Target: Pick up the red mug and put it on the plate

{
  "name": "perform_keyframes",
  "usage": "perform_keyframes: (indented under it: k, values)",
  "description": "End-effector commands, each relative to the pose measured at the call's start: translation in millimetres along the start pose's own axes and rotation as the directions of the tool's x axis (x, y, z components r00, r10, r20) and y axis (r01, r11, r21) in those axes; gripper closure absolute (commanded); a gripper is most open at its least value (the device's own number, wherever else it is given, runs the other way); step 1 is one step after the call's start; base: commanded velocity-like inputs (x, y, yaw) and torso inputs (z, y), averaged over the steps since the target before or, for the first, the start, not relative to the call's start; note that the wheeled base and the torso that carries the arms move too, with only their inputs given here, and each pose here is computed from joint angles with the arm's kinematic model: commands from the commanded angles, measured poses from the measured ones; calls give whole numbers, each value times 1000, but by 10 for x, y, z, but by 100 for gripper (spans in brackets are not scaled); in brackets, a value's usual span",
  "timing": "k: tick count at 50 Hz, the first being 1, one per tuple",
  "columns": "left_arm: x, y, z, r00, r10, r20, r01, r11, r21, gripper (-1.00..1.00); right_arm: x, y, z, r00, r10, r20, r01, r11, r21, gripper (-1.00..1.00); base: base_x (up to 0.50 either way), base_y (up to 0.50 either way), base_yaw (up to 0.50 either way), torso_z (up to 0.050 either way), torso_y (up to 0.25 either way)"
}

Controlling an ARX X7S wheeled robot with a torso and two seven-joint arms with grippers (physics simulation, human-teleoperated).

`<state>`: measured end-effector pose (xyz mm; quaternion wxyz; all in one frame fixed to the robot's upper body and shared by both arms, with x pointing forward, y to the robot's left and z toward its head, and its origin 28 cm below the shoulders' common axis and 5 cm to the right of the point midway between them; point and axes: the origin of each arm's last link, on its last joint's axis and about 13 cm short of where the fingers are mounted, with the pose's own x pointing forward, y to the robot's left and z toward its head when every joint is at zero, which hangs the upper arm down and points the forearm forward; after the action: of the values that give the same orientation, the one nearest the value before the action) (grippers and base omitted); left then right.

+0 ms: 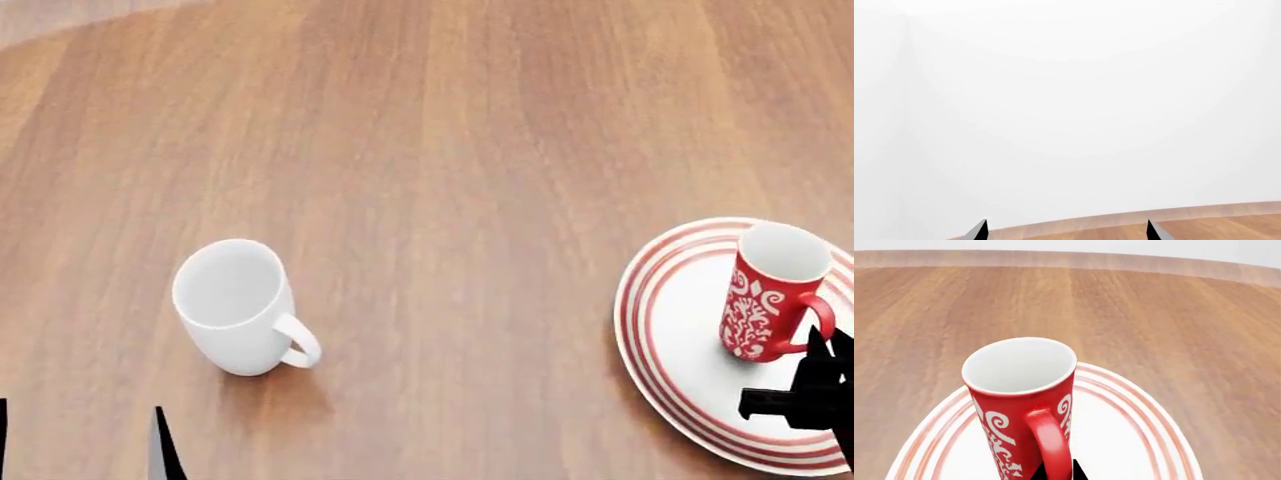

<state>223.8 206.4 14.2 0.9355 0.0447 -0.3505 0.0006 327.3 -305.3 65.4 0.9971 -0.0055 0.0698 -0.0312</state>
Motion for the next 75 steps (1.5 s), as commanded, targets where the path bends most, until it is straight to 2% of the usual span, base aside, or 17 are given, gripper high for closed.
perform_keyframes:
  k: [1,37,38,60,75]
  values:
    - [0,0,0,1000,0,1,0,1000,0,-100,-10,3,-24,1000,-11,1,11,1000,14,100,0,0,0,0,0]
    - [1,0,0,1000,-1,6,1,1000,0,-100,-21,46,-92,999,11,-33,-12,999,-31,100,0,0,0,0,0]
    - [1,0,0,1000,-1,6,1,1000,0,-100,-24,47,-98,999,11,-34,-12,999,-31,-100,0,0,0,0,0]
    - [2,0,0,1000,-3,10,4,1000,-1,-100,-71,34,-180,998,27,-63,-29,999,-35,-100,0,0,0,0,0]
    - [4,0,-1,1000,0,20,0,1000,-2,-100,-100,-90,-95,997,74,14,-73,996,-58,-100,0,0,0,0,0]
